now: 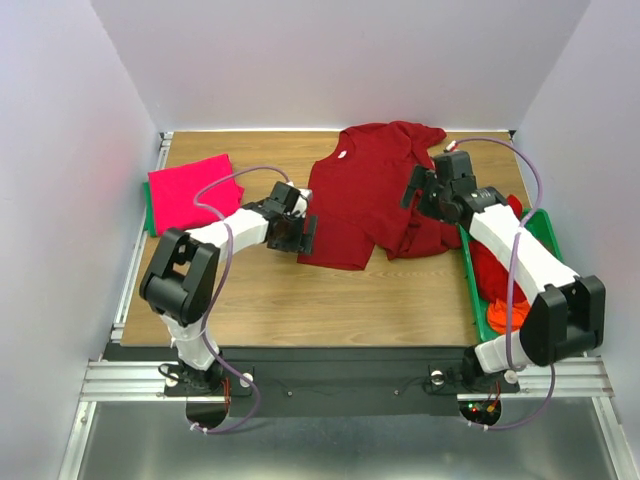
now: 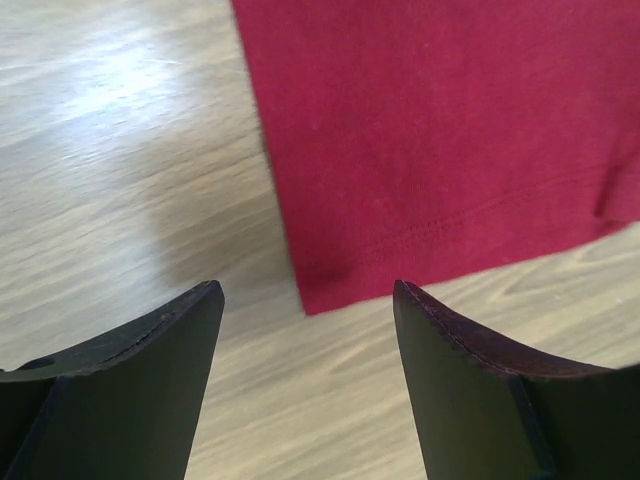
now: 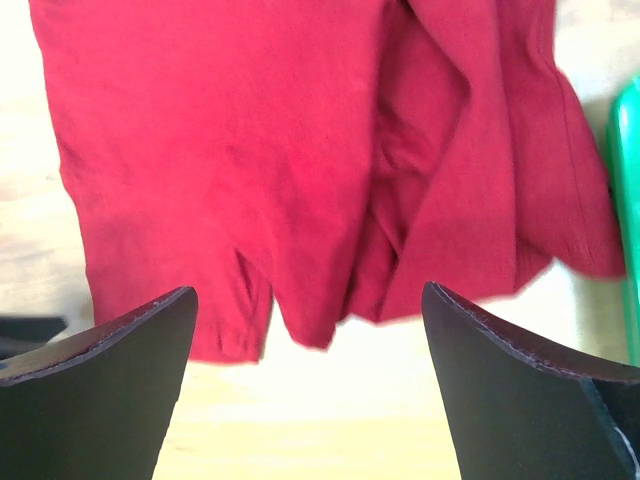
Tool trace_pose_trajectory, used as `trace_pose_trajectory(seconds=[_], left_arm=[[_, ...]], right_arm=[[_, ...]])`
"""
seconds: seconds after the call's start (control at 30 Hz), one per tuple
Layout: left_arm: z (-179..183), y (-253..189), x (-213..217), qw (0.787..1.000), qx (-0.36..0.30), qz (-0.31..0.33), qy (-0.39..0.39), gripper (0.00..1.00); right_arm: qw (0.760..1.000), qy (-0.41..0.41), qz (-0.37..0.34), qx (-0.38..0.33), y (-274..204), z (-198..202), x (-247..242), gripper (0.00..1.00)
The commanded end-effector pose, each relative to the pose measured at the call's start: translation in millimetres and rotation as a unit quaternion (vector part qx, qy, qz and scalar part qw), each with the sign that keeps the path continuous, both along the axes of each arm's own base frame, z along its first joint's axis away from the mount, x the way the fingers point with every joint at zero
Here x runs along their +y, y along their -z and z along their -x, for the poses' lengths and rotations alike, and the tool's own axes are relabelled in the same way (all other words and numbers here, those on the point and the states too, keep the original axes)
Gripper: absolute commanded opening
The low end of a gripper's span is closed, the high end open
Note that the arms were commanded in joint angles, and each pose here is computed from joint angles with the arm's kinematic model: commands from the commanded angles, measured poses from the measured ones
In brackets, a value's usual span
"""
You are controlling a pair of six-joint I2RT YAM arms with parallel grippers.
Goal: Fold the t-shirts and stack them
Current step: Flatten the tshirt out
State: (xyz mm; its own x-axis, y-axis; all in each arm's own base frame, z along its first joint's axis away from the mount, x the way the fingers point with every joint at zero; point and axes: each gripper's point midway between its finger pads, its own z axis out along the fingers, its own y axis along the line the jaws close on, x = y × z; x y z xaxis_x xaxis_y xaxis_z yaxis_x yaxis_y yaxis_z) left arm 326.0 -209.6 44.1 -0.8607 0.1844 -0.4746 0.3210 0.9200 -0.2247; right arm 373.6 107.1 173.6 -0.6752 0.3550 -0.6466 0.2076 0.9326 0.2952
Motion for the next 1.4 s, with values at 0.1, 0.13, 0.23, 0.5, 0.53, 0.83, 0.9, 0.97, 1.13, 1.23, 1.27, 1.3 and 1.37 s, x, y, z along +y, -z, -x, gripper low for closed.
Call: trace_pose_trajectory(seconds=[0.1, 0.13, 0.23, 0.5, 0.53, 0.83, 0.9, 0.97, 1.13, 1.23, 1.27, 1.3, 1.37], left_arm=[[1, 13, -4, 0.999, -0.001, -0.040, 0.006, 0.75], [2, 14, -3, 0.999, -0.001, -0.044, 0.007, 0.74], [3, 18, -2, 0.998, -0.005, -0.063, 0.011, 0.66], [-1, 32, 15, 0.989, -0.014, -0.147, 0.014, 0.41], [-3, 32, 14, 0.988, -0.017, -0.151, 0.015, 0.39], [-4, 42, 9, 0.984, -0.013, -0.171, 0.043, 0.03], [-6, 38, 11, 0.983, -0.016, -0.177, 0.043, 0.00], [-15, 22, 8, 0.986, -0.022, -0.160, 0.036, 0.00], [-58, -50, 2, 0.999, -0.041, -0.019, -0.022, 0.00], [-92, -104, 12, 0.994, -0.086, 0.034, -0.066, 0.00], [-105, -126, 16, 0.990, -0.105, 0.052, -0.079, 0.00], [-111, -137, 20, 0.986, -0.109, 0.072, -0.102, 0.00], [-129, -163, 39, 0.975, -0.137, 0.111, -0.138, 0.00]], right_arm=[[1.000, 0.011, -0.019, -0.019, -8, 16, -2, 0.99], [1.000, 0.011, -0.020, -0.017, -7, 16, -1, 0.99], [1.000, 0.011, -0.023, -0.014, -5, 16, 0, 0.99], [0.999, 0.014, -0.026, -0.014, -6, 13, 1, 0.99], [0.999, 0.014, -0.026, -0.013, -5, 13, 1, 0.99], [0.999, 0.023, -0.033, 0.012, 16, 31, -2, 0.99], [0.999, 0.018, -0.040, 0.014, 15, 34, 1, 0.99], [0.999, 0.007, -0.045, 0.025, 23, 40, 4, 0.97], [0.998, -0.015, -0.040, 0.045, 38, 55, 13, 0.94], [0.998, -0.006, -0.030, 0.061, 53, 61, 11, 0.93], [0.997, -0.003, -0.026, 0.066, 57, 61, 10, 0.92], [0.997, 0.004, -0.019, 0.072, 64, 60, 8, 0.92], [0.997, 0.014, -0.017, 0.072, 67, 57, 7, 0.90]])
